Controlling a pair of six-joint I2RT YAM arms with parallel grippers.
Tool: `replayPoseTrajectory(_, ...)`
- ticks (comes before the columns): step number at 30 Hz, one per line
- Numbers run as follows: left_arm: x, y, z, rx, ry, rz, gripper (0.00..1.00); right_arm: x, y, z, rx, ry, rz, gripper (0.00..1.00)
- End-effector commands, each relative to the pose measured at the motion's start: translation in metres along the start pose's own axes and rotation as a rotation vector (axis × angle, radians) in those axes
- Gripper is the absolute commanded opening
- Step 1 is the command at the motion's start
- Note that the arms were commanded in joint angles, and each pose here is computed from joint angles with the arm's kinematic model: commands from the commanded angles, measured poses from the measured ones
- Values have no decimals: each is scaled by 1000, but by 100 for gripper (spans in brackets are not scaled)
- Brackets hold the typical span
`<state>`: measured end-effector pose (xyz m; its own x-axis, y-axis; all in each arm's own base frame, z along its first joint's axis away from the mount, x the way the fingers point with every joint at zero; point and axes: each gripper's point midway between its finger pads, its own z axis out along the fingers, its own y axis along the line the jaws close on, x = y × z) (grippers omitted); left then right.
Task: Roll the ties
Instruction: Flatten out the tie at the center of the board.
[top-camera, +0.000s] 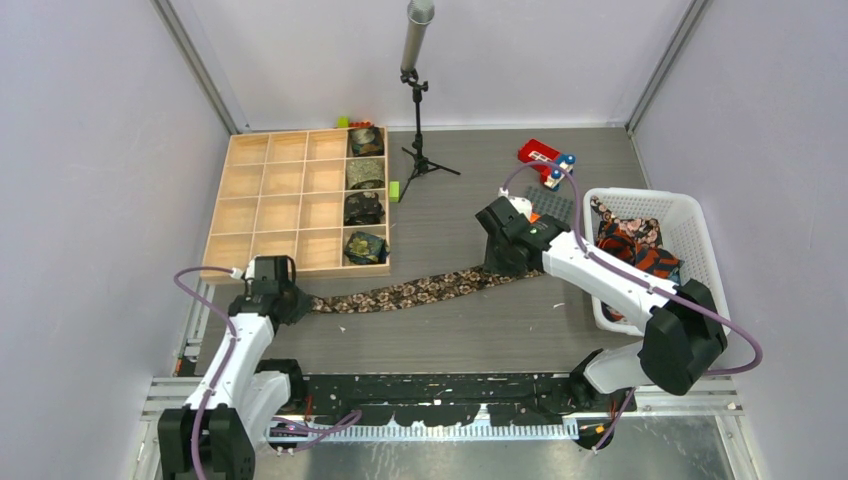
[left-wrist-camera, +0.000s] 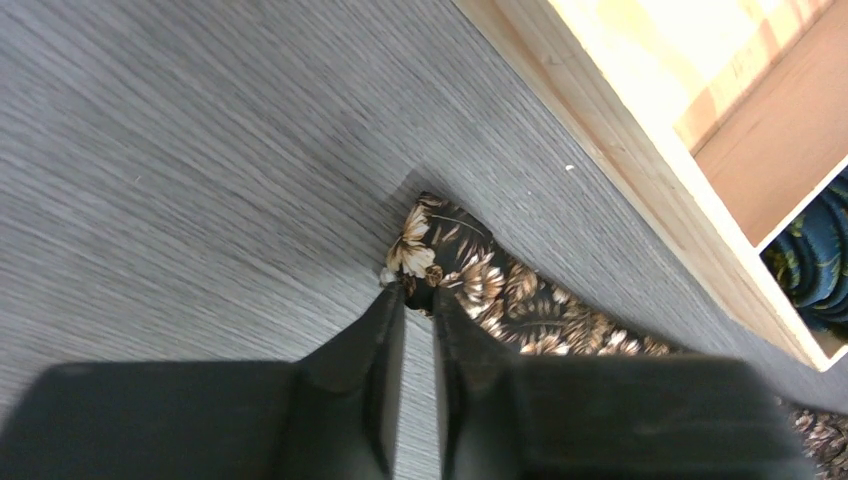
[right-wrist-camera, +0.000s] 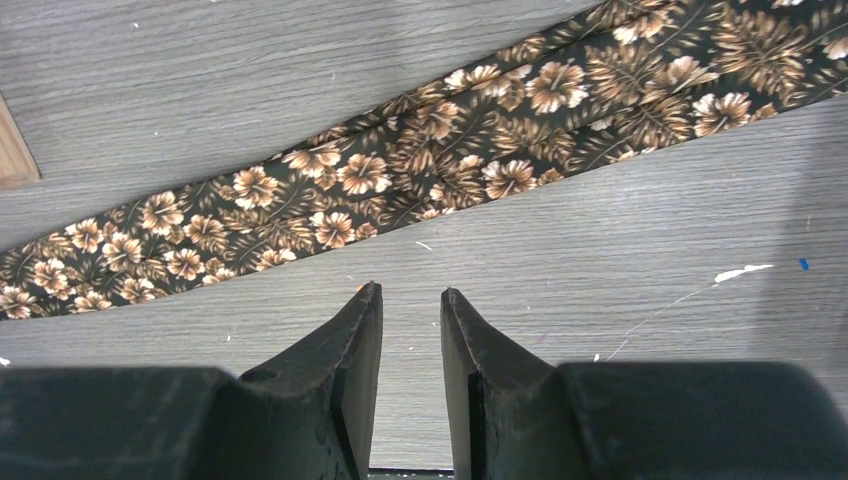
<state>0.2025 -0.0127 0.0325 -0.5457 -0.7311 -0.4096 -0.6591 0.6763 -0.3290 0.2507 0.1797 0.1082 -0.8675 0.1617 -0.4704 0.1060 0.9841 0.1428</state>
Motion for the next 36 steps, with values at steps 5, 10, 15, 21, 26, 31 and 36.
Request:
replayPoseTrajectory(5, -27, 11, -24, -60, -152, -102, 0, -16, -19, 2, 98, -55, 52, 33)
replayPoseTrajectory(10, -18, 27, -26, -106, -141, -243, 14, -15, -31, 7, 149, -45, 71, 33)
replayPoseTrajectory(15, -24, 29, -35, -93, -161, -278, 52, -15, -40, 9, 171, -42, 84, 33)
replayPoseTrajectory(21, -34, 6, -45, 20, -164, -158, 49, -15, -48, 10, 182, -40, 95, 33)
replayPoseTrajectory(26, -19, -5, -32, 43, -53, -38, 48, -17, -49, 10, 175, -41, 101, 33)
replayPoseTrajectory(31, -18, -9, -22, 5, -28, 69, 44, -15, -52, 15, 166, -26, 111, 33)
replayPoseTrajectory(36, -19, -5, -15, -22, -30, 91, 37, -14, -55, 20, 152, -10, 133, 32)
